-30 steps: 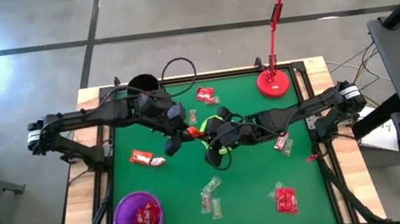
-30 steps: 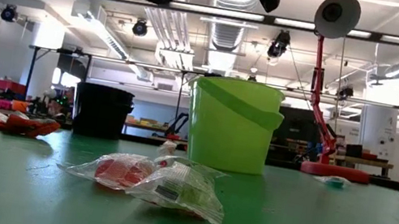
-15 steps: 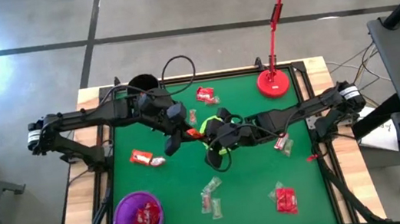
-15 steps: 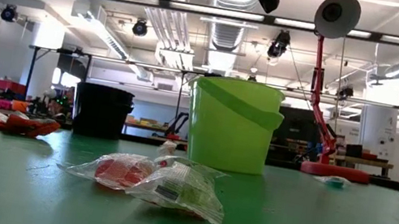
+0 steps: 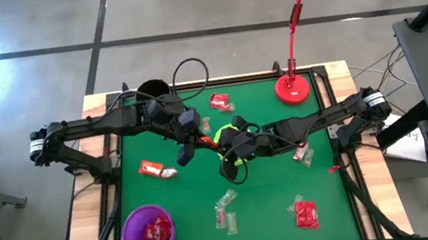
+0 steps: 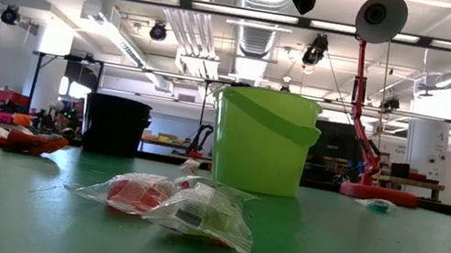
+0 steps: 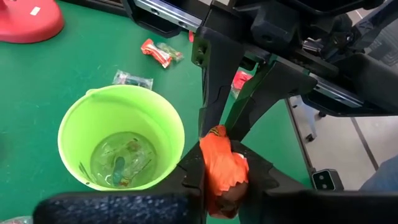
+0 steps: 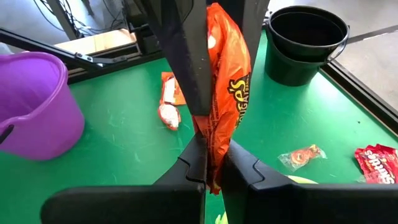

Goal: Sort candy
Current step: Put the orange chocolate into the black bucket, then put the red gummy into the green bucket

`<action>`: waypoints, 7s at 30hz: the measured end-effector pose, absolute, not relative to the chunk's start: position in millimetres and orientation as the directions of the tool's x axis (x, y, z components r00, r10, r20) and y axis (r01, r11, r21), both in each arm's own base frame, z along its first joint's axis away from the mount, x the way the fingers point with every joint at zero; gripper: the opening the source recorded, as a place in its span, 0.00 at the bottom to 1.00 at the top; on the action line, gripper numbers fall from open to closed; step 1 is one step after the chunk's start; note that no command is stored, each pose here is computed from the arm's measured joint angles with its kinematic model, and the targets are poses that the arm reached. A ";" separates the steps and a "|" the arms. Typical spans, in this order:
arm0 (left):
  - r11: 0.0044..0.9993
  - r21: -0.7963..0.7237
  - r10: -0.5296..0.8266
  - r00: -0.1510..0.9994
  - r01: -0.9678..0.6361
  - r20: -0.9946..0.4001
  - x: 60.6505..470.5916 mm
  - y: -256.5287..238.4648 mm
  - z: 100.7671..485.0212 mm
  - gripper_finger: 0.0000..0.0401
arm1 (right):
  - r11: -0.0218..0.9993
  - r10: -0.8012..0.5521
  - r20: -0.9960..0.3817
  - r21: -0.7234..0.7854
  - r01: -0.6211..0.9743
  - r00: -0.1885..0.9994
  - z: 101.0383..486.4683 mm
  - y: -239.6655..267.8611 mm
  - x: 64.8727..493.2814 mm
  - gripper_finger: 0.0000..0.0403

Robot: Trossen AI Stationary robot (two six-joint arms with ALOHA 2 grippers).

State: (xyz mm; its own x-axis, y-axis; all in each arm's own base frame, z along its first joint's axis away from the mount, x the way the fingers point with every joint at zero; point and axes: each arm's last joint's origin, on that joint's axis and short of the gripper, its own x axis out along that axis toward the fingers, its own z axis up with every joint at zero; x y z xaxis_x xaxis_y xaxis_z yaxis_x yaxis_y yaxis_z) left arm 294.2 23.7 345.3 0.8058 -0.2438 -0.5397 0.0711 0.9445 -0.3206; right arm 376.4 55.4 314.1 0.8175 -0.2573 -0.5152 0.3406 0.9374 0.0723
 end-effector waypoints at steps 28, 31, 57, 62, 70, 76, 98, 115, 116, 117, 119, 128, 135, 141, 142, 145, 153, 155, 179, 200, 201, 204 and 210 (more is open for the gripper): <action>0.930 -0.356 -0.286 0.795 0.094 -0.536 293.7 22.3 345.1 0.03 | 0.937 -0.182 -0.521 0.167 0.308 0.834 317.8 57.7 374.3 0.24; 0.927 -0.364 -0.290 0.785 0.089 -0.547 292.8 22.0 343.9 0.03 | 0.937 -0.182 -0.521 0.167 0.308 0.834 317.8 57.7 374.3 0.28; 0.922 -0.375 -0.305 0.782 0.099 -0.544 289.8 15.8 346.7 0.03 | 0.935 -0.177 -0.481 0.189 0.298 0.859 336.5 55.8 362.1 0.37; 0.922 -0.372 -0.306 0.784 0.103 -0.541 288.3 15.7 348.1 0.03 | 0.935 -0.176 -0.477 0.192 0.297 0.861 339.5 55.4 359.7 0.37; 0.926 -0.363 -0.304 0.768 0.100 -0.564 279.3 14.9 350.3 0.03 | 0.936 -0.179 -0.502 0.177 0.303 0.846 341.9 54.1 352.7 0.36; 0.952 -0.302 -0.235 0.749 0.048 -0.619 265.4 15.9 352.4 0.03 | 0.938 -0.178 -0.498 0.176 0.300 0.849 345.1 53.6 349.9 0.37; 0.955 0.035 0.200 0.551 -0.295 -0.810 213.7 63.5 349.6 0.03 | 0.905 -0.275 -0.519 0.143 0.400 0.809 343.9 13.0 351.2 0.34; 0.793 0.133 0.433 0.398 -0.594 -0.809 172.0 144.9 348.6 0.03 | 0.854 -0.413 -0.550 0.044 0.519 0.726 340.8 -49.7 345.8 0.34; 0.786 0.135 0.439 0.391 -0.603 -0.809 170.9 148.4 347.9 0.03 | 0.850 -0.424 -0.548 0.033 0.525 0.721 341.1 -54.9 345.2 0.34; 0.779 0.137 0.444 0.385 -0.612 -0.809 169.9 151.9 347.2 0.03 | 0.847 -0.435 -0.546 0.022 0.532 0.716 341.2 -60.5 344.3 0.34; 0.765 0.138 0.452 0.372 -0.629 -0.811 169.4 158.8 345.0 0.03 | 0.838 -0.461 -0.545 -0.008 0.546 0.700 341.3 -72.7 342.0 0.34; 0.720 0.132 0.429 0.288 -0.682 -0.856 173.6 190.3 322.9 0.03 | 0.790 -0.549 -0.546 -0.093 0.605 0.633 341.3 -117.1 329.5 0.34; 0.707 0.130 0.458 0.311 -0.695 -0.833 179.3 197.9 321.4 0.10 | 0.782 -0.584 -0.548 -0.180 0.597 0.599 341.0 -136.2 321.9 0.34; 0.695 0.120 0.445 0.293 -0.709 -0.846 177.7 197.0 319.8 0.22 | 0.828 -0.512 -0.567 -0.127 0.546 0.646 340.7 -152.8 315.4 0.34; 0.693 0.118 0.445 0.293 -0.711 -0.846 177.7 197.0 319.9 0.24 | 0.841 -0.488 -0.570 -0.105 0.531 0.660 340.6 -156.1 313.9 0.34; 0.693 0.119 0.446 0.293 -0.711 -0.846 177.6 196.9 320.0 0.29 | 0.857 -0.451 -0.569 -0.061 0.511 0.688 340.8 -166.8 309.4 0.34; 0.692 0.120 0.458 0.305 -0.712 -0.835 178.8 197.9 321.2 0.35 | 0.832 -0.513 -0.505 -0.092 0.547 0.694 340.1 -192.7 307.9 0.34; 0.693 0.121 0.458 0.305 -0.710 -0.835 178.9 197.9 321.2 0.35 | 0.830 -0.522 -0.482 -0.099 0.548 0.704 342.1 -193.9 309.0 0.34; 0.711 0.139 0.460 0.306 -0.690 -0.834 178.8 197.8 321.1 0.35 | 0.943 -0.333 -0.544 -0.209 0.260 0.770 289.7 -238.1 324.8 0.48; 0.711 0.139 0.459 0.305 -0.689 -0.834 178.8 197.7 321.2 0.35 | 0.991 -0.018 -0.807 0.065 0.119 0.590 202.3 -242.9 330.0 0.48; 0.711 0.139 0.459 0.305 -0.689 -0.834 178.7 197.7 321.2 0.35 | 0.990 -0.010 -0.812 0.073 0.119 0.584 199.7 -242.9 330.1 0.48; 0.711 0.139 0.459 0.306 -0.689 -0.834 178.8 197.7 321.2 0.35 | 0.990 0.005 -0.810 0.086 0.110 0.586 196.0 -242.7 331.8 0.48; 0.711 0.139 0.459 0.306 -0.689 -0.834 178.8 197.7 321.2 0.35 | 0.988 0.039 -0.831 0.116 0.104 0.555 177.5 -242.5 336.4 0.48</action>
State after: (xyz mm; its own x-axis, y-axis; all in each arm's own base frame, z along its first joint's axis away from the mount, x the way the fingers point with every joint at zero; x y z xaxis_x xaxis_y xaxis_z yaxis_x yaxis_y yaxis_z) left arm 178.8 197.7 321.2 0.3056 0.4594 -0.8340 -0.6892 0.7110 0.1391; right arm 336.4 -242.5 177.5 0.5551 0.0386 -0.8309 0.1042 0.9878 0.1156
